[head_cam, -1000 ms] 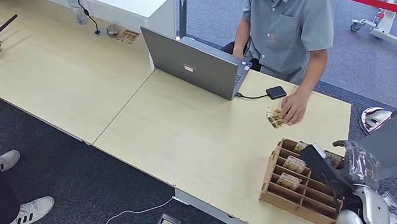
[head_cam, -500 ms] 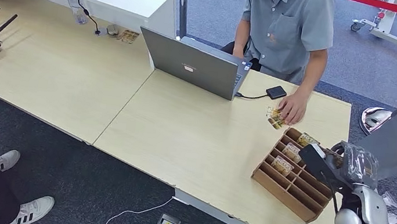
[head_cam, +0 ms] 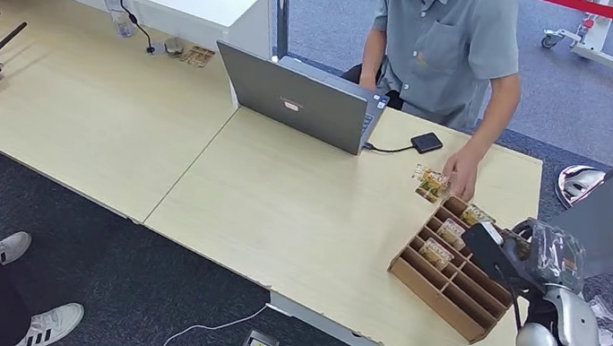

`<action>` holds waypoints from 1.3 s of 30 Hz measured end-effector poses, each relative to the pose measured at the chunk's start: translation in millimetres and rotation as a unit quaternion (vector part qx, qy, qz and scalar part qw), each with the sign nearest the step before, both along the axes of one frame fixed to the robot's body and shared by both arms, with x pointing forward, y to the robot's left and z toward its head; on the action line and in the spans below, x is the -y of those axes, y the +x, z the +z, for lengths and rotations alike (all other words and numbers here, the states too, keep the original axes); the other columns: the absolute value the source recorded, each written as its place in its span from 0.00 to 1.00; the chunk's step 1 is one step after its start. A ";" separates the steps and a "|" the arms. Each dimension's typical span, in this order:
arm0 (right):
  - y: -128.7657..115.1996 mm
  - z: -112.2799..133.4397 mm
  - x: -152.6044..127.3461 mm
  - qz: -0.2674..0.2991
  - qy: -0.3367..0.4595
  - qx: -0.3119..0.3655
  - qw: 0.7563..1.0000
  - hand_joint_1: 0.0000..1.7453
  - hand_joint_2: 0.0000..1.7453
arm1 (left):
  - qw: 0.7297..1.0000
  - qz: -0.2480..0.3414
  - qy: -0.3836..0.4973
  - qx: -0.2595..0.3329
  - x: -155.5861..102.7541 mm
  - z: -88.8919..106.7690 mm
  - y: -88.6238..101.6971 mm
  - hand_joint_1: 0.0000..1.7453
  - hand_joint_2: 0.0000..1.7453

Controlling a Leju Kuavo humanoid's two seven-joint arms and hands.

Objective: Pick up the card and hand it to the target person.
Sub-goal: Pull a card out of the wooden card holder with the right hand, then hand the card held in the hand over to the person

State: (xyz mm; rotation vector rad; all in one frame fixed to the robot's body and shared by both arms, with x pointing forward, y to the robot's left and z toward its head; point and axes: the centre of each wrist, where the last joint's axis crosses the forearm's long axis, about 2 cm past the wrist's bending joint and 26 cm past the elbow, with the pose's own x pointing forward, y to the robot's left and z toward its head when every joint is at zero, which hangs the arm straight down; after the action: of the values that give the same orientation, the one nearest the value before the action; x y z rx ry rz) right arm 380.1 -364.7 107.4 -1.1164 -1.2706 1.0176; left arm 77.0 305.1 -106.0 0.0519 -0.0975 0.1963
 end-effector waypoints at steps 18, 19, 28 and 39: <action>0.9 20.4 -22.4 0.033 -0.016 0.052 0.998 0.97 1.00 | 1.000 -0.006 0.000 0.000 0.6 -0.2 -0.9 0.00 0.00; 0.7 22.2 -24.0 0.036 -0.014 0.056 0.998 1.00 1.00 | 1.000 -0.006 0.000 0.000 0.6 -0.2 -0.9 0.00 0.00; -8.7 46.5 -49.9 0.099 0.021 0.107 0.989 1.00 1.00 | 1.000 -0.008 -0.001 0.000 0.5 -0.2 -0.9 0.00 0.00; -23.7 76.7 -84.1 0.186 0.060 0.154 0.969 1.00 1.00 | 1.000 -0.017 -0.006 0.003 -0.8 -0.2 -0.8 0.00 0.00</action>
State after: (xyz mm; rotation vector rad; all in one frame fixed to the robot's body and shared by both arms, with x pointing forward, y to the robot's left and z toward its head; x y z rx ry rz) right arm 356.3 -280.6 184.0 -0.9869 -1.8189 1.0476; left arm 76.2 305.8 -106.2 0.0370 -0.1035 0.1623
